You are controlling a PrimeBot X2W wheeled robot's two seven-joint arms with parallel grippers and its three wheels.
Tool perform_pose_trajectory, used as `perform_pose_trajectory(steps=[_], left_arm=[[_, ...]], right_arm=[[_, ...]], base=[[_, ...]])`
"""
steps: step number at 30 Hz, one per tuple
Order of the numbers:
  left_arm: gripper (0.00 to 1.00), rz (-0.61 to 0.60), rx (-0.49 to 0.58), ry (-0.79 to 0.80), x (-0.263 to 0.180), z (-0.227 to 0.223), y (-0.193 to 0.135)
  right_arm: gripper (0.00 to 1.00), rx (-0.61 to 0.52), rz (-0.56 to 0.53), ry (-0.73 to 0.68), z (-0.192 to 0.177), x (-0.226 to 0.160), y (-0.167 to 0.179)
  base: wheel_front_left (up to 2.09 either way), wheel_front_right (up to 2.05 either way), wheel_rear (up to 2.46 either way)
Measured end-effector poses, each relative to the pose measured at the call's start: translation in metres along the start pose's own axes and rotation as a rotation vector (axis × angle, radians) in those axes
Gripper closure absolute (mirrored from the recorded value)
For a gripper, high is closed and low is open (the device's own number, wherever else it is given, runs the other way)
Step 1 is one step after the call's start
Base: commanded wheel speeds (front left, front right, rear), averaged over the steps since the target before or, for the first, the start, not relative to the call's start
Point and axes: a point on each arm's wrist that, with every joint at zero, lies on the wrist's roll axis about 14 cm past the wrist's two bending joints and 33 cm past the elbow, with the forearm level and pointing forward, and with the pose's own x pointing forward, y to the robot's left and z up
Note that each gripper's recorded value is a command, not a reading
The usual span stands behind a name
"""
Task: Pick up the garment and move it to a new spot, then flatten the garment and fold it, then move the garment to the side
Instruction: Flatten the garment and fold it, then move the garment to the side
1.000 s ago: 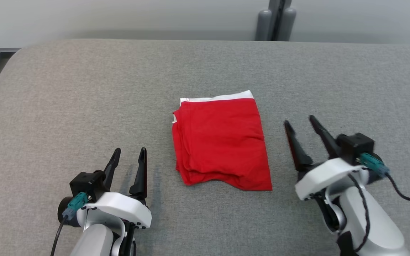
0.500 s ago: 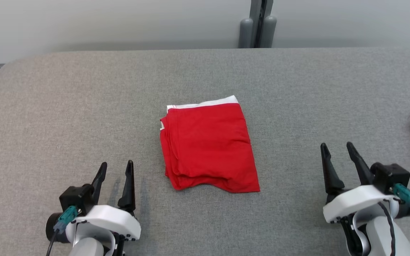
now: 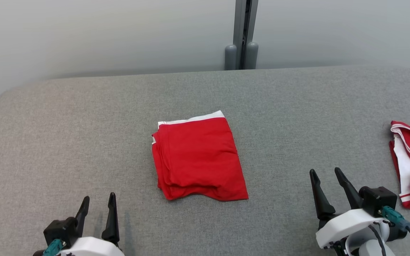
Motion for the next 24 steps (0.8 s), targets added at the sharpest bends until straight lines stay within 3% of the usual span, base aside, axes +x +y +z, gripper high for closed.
perform_pose_trajectory(steps=[15, 21, 24], left_arm=[[0.00, -0.004, -0.017, 0.011, -0.008, -0.005, 0.001], [0.00, -0.005, -0.027, 0.016, -0.003, -0.006, 0.000], [0.00, 0.004, -0.040, 0.029, -0.004, -0.010, 0.004]], right_arm=[[0.00, 0.001, 0.021, 0.020, -0.007, -0.004, 0.007], [0.00, -0.010, 0.107, 0.036, -0.010, 0.018, 0.033], [0.00, -0.003, 0.194, 0.066, -0.018, 0.039, 0.062]], base=[[0.00, 0.00, 0.00], [0.00, 0.00, 0.00], [0.00, 0.00, 0.00]])
